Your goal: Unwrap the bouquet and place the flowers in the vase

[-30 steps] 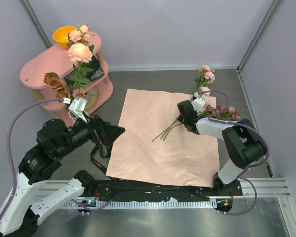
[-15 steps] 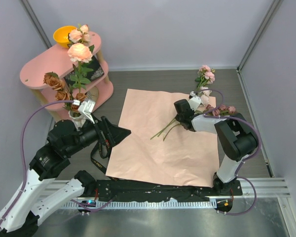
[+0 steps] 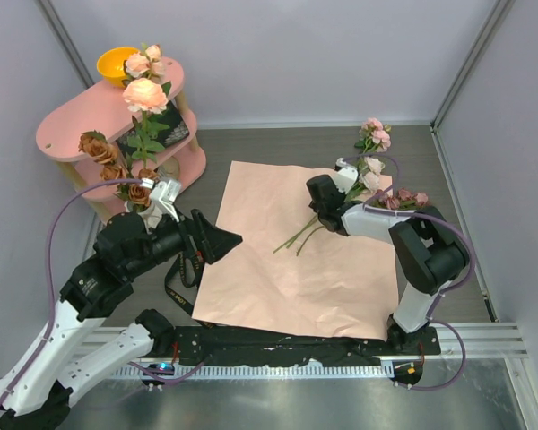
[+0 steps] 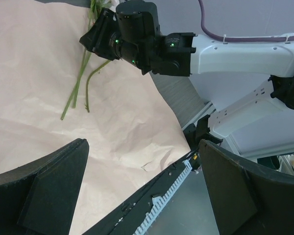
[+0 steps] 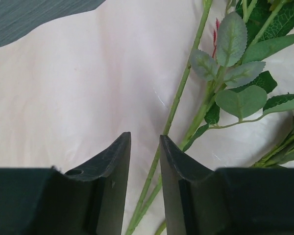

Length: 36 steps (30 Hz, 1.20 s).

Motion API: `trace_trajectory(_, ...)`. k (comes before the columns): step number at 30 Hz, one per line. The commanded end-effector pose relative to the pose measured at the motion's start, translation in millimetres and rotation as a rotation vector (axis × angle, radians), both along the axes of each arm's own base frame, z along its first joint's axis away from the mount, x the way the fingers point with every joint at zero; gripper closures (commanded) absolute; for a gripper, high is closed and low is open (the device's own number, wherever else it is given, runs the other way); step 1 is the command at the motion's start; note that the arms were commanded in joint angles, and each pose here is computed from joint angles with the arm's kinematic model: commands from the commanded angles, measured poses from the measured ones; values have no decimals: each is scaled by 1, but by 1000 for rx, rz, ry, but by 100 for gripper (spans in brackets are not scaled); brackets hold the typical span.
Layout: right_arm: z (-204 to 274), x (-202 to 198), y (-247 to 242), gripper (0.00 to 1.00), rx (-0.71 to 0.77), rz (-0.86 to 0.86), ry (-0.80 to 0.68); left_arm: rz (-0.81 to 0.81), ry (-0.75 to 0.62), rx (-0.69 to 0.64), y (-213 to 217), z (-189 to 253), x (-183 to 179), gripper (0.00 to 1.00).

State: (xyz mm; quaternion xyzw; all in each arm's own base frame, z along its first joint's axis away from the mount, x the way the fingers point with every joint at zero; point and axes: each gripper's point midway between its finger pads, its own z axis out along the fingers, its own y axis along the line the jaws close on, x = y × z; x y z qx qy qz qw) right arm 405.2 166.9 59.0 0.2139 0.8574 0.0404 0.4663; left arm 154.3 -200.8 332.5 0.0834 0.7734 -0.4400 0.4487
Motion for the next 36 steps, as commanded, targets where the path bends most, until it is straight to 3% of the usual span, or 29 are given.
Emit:
trace_trajectory(1, -8, 11, -3, 64, -30, -43, -5, -30, -39, -35, -3, 8, -4, 0)
trace_trajectory(10, -32, 10, -4, 64, -49, -56, 43, -20, -39, -27, -3, 5, -2, 0)
trace_trajectory(15, -29, 10, -10, 84, -72, -77, 29, -28, -31, -28, -6, 3, 0, 0)
trace_trajectory(19, 15, 11, -13, 96, 6, -112, -89, -15, -27, -38, -2, 4, -3, 0)
trace_trajectory(24, 105, -10, -15, 99, 232, -47, -364, 10, -12, -57, 2, 5, -4, 0)
trace_trajectory(29, 164, -35, 13, 99, 386, 189, -531, 24, 17, -67, -2, 7, 2, 0)
trace_trajectory(31, 208, -51, 19, 99, 429, 297, -695, 30, 42, -90, -7, 8, 6, 0)
trace_trajectory(32, 202, -68, 33, 99, 404, 442, -714, 35, 52, -101, -10, 8, 9, 0)
trace_trajectory(34, 240, -94, 40, 99, 452, 569, -892, 33, 66, -157, -20, 15, 16, 0)
trace_trajectory(36, 239, -126, 56, 99, 485, 748, -940, 11, 68, -194, -35, 23, 27, 0)
